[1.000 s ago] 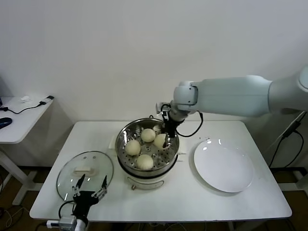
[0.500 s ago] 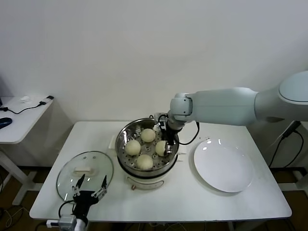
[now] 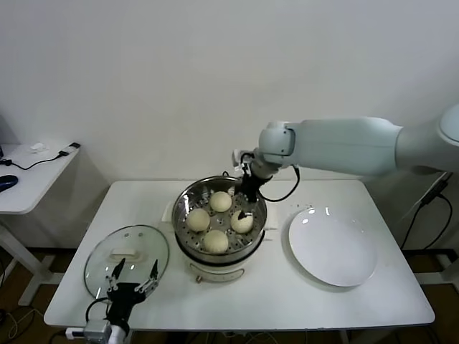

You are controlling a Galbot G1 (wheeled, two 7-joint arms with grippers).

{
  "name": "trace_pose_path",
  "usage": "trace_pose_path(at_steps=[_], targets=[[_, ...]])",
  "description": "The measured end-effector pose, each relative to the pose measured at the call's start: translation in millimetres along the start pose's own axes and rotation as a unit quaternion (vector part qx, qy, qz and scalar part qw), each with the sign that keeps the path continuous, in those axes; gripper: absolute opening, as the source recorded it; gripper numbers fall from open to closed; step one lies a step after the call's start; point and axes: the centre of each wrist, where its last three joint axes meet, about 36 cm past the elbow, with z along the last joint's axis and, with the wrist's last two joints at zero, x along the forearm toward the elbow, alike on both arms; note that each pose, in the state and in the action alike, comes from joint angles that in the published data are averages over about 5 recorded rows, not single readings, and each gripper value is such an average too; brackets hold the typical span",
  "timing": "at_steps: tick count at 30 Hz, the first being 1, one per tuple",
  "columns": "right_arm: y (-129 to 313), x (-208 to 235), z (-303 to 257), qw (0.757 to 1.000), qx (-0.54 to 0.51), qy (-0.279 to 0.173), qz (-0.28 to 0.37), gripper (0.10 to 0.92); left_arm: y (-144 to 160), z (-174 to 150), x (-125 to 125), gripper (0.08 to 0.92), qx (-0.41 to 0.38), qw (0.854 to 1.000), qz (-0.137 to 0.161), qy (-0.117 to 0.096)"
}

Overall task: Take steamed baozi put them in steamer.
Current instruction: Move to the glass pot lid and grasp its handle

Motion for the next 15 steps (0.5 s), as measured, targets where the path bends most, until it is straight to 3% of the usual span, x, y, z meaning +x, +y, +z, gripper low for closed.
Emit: trace_pose_path(at_steps=[7, 15], targets=[[-5, 30, 25, 0.982, -0.039, -0.101, 0.154, 0.823, 3, -5, -6, 0.823, 0.015, 1.0, -0.003, -0.013], [21, 47, 112, 0.92, -0.131, -0.177, 0.325, 0.823, 19, -10, -19, 0.823, 0.024, 0.999, -0.006, -0.029]])
